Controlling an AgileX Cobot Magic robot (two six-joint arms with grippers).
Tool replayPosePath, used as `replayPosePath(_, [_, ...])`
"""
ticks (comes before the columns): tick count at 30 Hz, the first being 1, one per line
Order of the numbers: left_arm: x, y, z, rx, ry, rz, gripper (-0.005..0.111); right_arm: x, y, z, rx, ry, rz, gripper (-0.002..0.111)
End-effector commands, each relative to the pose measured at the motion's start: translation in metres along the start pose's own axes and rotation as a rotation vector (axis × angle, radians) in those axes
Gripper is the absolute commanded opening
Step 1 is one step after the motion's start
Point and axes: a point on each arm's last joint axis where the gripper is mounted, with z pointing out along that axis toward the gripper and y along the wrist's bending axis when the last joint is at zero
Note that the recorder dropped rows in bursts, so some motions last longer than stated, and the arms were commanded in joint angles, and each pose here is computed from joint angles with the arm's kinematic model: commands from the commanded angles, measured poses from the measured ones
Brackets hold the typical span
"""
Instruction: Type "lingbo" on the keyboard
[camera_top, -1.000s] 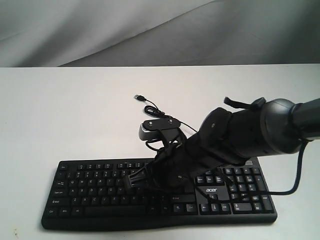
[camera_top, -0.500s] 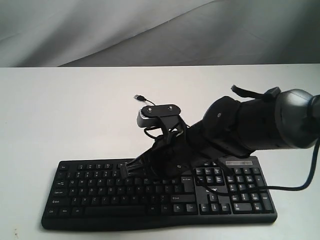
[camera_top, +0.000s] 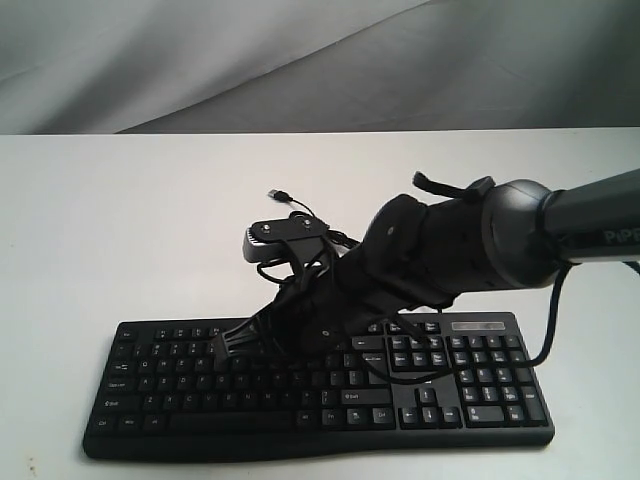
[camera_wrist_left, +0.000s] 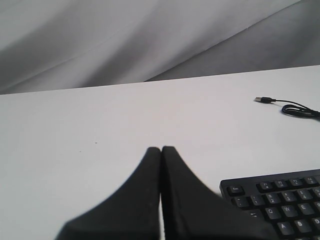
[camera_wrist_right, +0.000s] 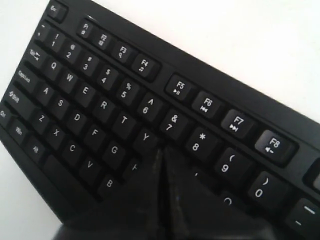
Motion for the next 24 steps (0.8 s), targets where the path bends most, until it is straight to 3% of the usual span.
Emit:
replayPosePath(1, [0.0009, -0.0001, 0.0002, 0.001, -0.003, -0.012, 0.001, -0.0027, -0.0011, -0.0006, 0.026, -0.016, -0.011, 0.000])
replayPosePath(24, [0.0009, -0.0001, 0.0002, 0.001, -0.003, -0.012, 0.001, -0.0018, -0.0030, -0.0007, 0.046, -0.006, -0.008, 0.000])
